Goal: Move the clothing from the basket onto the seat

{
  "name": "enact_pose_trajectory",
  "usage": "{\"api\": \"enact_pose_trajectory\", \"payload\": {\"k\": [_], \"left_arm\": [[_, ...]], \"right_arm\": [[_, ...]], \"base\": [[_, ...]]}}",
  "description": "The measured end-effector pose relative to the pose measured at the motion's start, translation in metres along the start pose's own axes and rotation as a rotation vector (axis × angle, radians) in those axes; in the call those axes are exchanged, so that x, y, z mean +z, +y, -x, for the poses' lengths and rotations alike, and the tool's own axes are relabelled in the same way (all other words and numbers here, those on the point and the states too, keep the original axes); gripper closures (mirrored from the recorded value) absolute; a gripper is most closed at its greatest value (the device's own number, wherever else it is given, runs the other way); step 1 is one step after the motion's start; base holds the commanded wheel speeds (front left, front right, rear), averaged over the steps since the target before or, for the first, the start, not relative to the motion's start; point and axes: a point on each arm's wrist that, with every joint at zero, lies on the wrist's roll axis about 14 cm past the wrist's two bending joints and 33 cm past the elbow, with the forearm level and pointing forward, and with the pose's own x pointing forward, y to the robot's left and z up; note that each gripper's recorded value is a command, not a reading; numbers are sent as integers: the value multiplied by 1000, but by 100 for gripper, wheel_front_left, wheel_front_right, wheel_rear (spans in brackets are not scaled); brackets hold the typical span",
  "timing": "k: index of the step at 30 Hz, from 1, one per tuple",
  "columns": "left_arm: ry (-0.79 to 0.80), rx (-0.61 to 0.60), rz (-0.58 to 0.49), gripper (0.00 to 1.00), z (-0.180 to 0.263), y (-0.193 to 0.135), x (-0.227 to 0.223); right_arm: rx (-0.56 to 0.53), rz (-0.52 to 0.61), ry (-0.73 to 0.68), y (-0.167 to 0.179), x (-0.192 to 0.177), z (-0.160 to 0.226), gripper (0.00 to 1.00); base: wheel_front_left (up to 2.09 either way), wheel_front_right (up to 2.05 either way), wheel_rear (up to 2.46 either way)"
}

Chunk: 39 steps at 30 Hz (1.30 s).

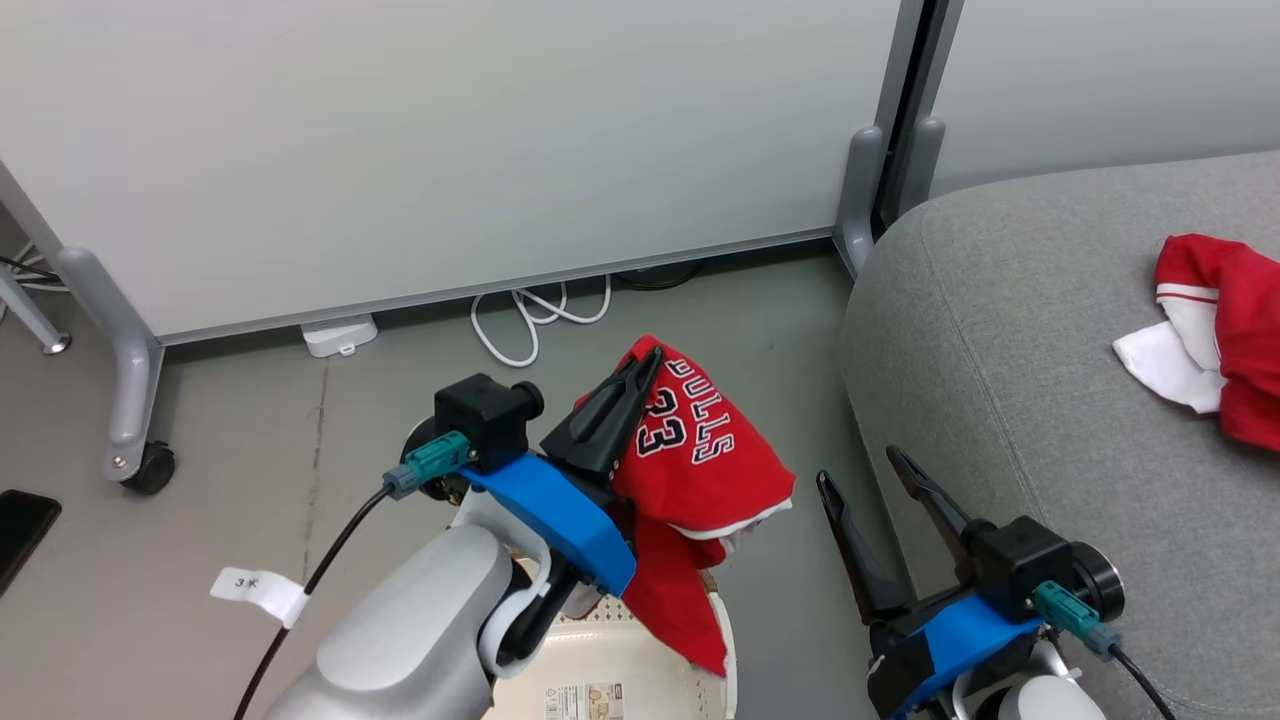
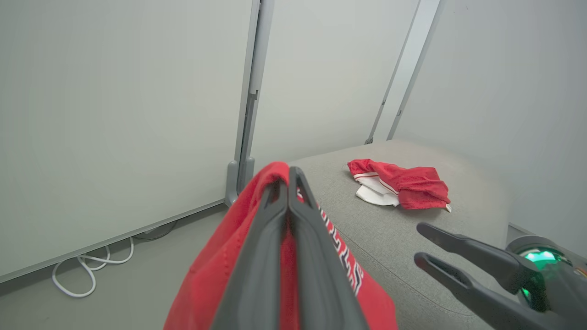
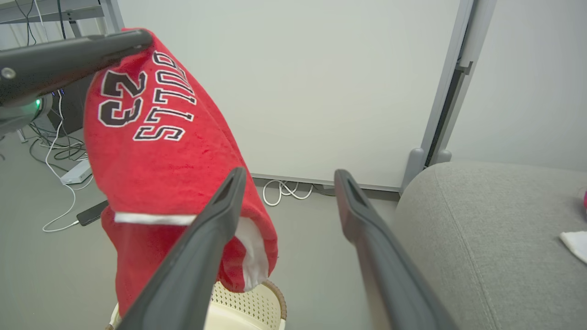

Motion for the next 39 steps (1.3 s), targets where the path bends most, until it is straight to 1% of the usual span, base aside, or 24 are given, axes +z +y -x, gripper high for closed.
{"api": "enact_pose_trajectory", "payload": {"k": [6,14,24,32,39], "left_arm": [[-31,5,-46,100,-12,2,25],[-21,45,-81,100,-22,13,41],[21,49,-81,100,-26,14,27],[40,43,-80,100,-30,15,20],[45,34,-78,100,-32,12,17]], "right_arm": [[22,-7,3,9,0,3,0],[48,-10,3,18,1,2,0],[55,-12,33,20,-7,1,0],[72,12,70,22,-16,-7,0],[88,113,93,19,-17,-24,0]], "base": [[0,0,0],[0,0,0],[0,0,0],[0,0,0],[0,0,0]]}}
